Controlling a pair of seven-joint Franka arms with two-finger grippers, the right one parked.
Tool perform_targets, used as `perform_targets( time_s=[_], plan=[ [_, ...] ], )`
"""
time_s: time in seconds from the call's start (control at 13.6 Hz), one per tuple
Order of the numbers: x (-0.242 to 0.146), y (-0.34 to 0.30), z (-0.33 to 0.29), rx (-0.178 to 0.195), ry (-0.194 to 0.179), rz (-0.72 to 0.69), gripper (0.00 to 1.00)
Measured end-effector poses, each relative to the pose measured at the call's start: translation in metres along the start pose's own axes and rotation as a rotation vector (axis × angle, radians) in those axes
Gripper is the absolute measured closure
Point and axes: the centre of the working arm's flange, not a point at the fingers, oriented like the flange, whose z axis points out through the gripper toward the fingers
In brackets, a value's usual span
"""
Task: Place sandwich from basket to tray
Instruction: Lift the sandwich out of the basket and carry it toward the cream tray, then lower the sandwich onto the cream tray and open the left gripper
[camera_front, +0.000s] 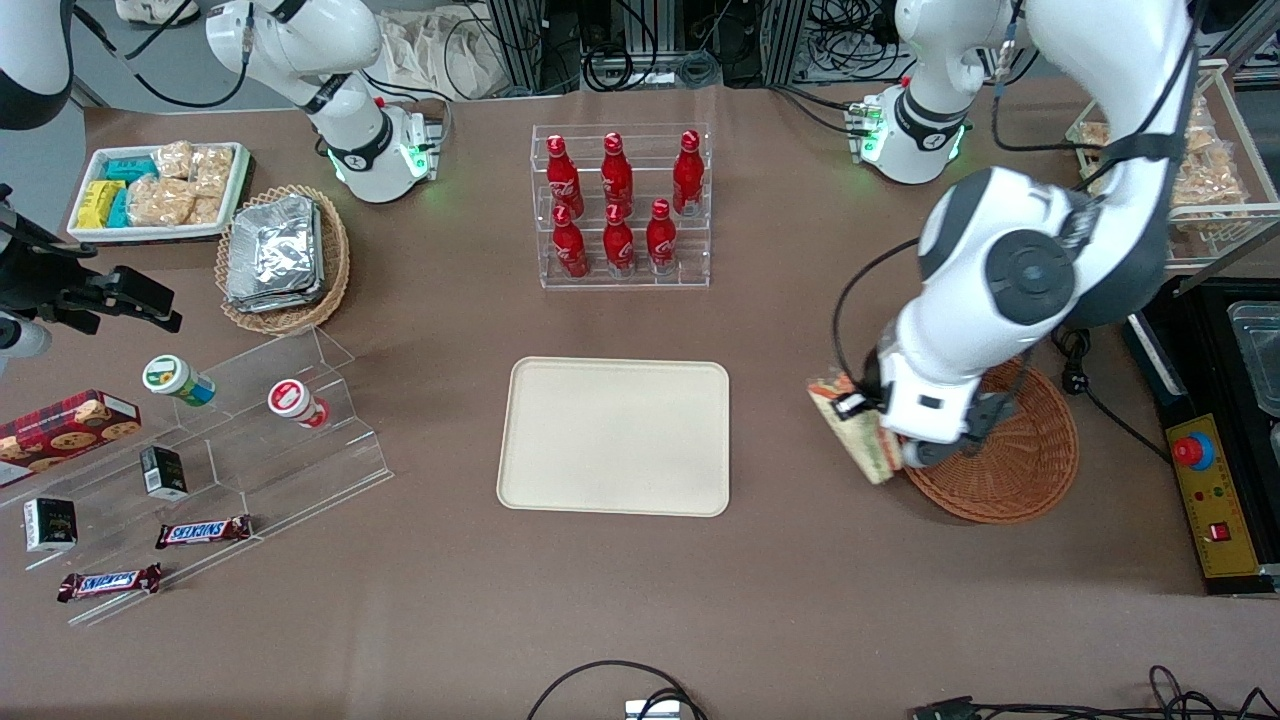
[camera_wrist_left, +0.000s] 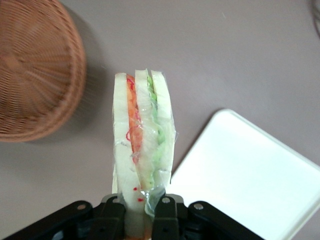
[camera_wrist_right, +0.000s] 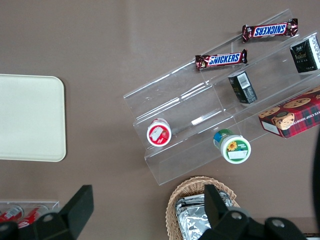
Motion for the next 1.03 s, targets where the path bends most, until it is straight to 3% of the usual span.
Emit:
perform_targets(
  time_s=[0.15, 0.37, 0.59, 0.73, 1.03],
  plan=[
    [-0.014, 0.031, 0.029, 0.005, -0.030, 0.071, 0.81],
    [-0.051, 0.083, 0.090, 0.048, -0.025, 0.193, 0.81],
    [-0.070, 0.109, 0.147, 0.030, -0.046, 0.234, 0.81],
    [-0.073, 0.116, 0.170, 0.008, -0.042, 0.246, 0.81],
    [-0.083, 0.123, 0.192, 0.015, -0.060, 0.262, 0.84]
  ],
)
